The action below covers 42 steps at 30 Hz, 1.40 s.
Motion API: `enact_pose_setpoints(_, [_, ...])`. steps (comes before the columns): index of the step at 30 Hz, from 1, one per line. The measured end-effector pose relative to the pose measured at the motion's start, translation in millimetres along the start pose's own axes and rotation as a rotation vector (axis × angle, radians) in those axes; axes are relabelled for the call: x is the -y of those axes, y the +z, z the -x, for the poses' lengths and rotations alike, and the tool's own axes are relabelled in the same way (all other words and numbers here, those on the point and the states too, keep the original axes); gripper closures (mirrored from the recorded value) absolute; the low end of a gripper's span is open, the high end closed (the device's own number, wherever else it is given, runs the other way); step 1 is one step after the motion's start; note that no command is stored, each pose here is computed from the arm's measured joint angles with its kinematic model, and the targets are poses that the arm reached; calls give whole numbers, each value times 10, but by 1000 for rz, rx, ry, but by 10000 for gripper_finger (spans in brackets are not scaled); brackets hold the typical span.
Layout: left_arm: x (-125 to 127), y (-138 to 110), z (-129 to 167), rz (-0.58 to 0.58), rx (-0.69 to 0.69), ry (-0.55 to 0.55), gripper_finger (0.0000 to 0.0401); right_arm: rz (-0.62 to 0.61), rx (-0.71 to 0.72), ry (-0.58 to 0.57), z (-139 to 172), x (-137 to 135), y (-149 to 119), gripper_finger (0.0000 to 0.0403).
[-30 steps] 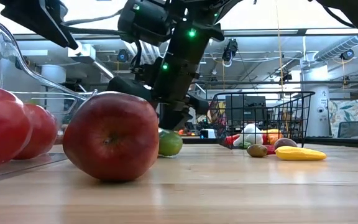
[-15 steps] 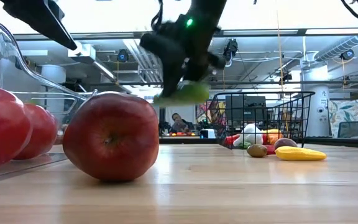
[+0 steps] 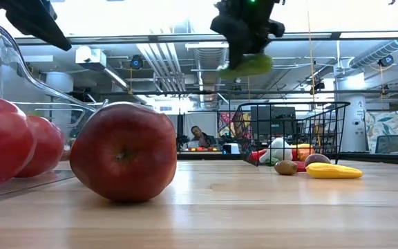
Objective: Sort produce into baskets
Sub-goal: Put the cucumber into the wire basket
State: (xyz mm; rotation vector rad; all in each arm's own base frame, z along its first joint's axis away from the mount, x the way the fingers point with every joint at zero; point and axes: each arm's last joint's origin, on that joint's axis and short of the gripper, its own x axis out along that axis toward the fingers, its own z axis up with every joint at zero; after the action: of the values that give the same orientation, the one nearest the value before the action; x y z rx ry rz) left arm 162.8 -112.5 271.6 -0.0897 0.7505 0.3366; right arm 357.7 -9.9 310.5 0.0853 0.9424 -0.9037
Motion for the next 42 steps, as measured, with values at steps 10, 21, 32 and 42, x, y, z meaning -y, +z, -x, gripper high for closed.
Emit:
enact_pose_setpoints(10, [145, -93, -60, -39, -28, 4, 196, -150, -110, -156, -429, 979, -150, 198])
enact_pose_setpoints(21, [179, -113, -103, -55, -39, 19, 196, -385, -180, -5, -1222, 1354, -572, 197])
enact_pose_setpoints(32, [168, -96, -106, -82, 9, 59, 196, -397, -219, -23, -1365, 1373, -750, 197])
enact_pose_setpoints(42, [169, -94, -104, -82, 10, 59, 196, -408, -206, -20, -1366, 1372, -733, 142])
